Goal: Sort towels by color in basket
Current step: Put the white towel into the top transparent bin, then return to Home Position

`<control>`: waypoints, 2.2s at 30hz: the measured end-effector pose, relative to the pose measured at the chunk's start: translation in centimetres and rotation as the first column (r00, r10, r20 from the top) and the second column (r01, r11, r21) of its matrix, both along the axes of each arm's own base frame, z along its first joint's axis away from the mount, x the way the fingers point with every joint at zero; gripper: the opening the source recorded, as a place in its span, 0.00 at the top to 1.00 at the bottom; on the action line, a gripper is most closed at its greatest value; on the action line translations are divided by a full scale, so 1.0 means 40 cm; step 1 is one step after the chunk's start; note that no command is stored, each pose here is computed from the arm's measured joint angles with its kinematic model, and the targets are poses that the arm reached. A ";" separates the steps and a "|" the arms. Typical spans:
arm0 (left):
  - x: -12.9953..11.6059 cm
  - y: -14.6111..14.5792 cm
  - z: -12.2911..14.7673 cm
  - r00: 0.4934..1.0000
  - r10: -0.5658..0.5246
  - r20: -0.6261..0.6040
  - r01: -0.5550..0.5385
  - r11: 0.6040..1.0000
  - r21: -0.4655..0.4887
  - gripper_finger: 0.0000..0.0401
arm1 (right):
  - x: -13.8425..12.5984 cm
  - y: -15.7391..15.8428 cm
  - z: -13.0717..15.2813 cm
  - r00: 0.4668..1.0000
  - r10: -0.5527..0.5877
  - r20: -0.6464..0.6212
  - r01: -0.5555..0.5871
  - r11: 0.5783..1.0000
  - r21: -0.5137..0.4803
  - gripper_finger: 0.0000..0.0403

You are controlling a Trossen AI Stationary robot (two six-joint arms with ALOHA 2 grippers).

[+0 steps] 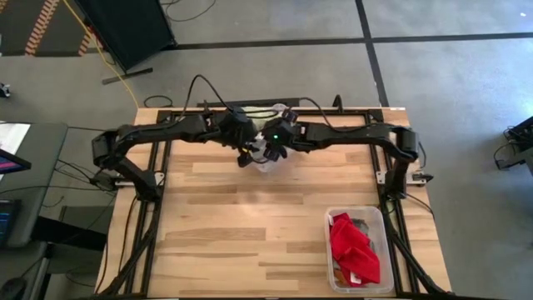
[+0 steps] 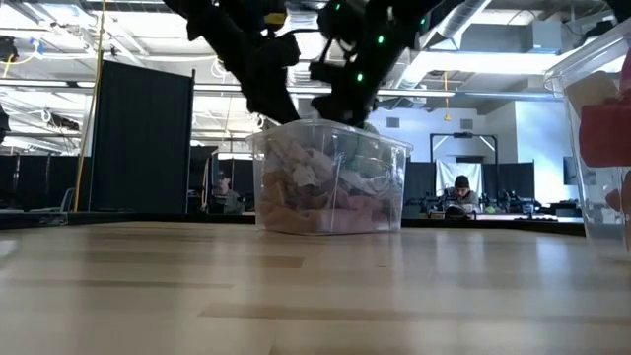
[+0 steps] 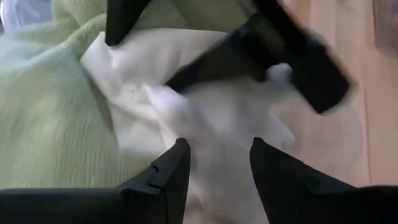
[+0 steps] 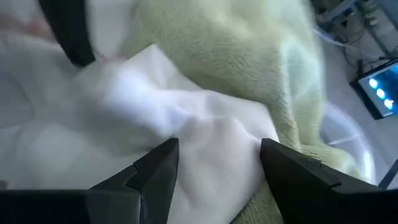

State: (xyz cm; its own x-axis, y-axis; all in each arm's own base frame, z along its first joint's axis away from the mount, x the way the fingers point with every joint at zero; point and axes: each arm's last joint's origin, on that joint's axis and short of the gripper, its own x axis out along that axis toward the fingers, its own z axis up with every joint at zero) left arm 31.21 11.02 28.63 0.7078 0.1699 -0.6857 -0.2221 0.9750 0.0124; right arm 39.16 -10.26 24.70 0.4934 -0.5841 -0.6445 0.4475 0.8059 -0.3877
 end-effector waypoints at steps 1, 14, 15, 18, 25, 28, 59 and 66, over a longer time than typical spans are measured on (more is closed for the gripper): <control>-0.007 -0.002 0.002 1.000 -0.001 -0.013 0.001 1.000 -0.004 0.60 | 0.004 -0.006 -0.012 1.000 -0.004 -0.009 0.004 1.000 0.007 0.36; -0.132 -0.073 0.133 0.997 -0.048 0.053 0.047 0.998 0.035 0.60 | 0.019 -0.044 -0.088 0.998 -0.022 -0.055 0.027 0.996 0.086 0.36; -0.142 -0.079 0.144 0.996 -0.053 0.068 0.051 0.998 0.040 0.60 | 0.016 -0.044 -0.082 0.998 -0.022 -0.051 0.027 0.996 0.085 0.36; -0.177 -0.096 0.172 0.993 -0.062 0.096 0.058 0.997 0.050 0.60 | 0.003 -0.037 -0.050 0.999 -0.018 -0.031 0.020 0.996 0.081 0.36; -0.238 -0.123 0.213 0.988 -0.070 0.137 0.063 0.997 0.055 0.60 | -0.053 0.001 0.076 0.999 0.010 0.046 -0.012 0.998 0.056 0.36; -0.251 -0.127 0.216 0.989 -0.065 0.132 0.059 0.997 0.047 0.60 | -0.083 0.021 0.127 0.996 0.014 0.085 -0.019 0.998 0.055 0.36; -0.481 -0.239 0.066 0.793 -0.175 0.584 0.099 0.982 0.160 0.60 | -0.592 0.326 0.287 0.809 0.375 0.453 -0.439 0.898 0.041 0.36; -0.498 -0.249 -0.038 0.710 -0.168 0.684 0.109 0.986 0.130 0.60 | -0.659 0.316 0.142 0.749 0.349 0.564 -0.453 0.890 0.051 0.36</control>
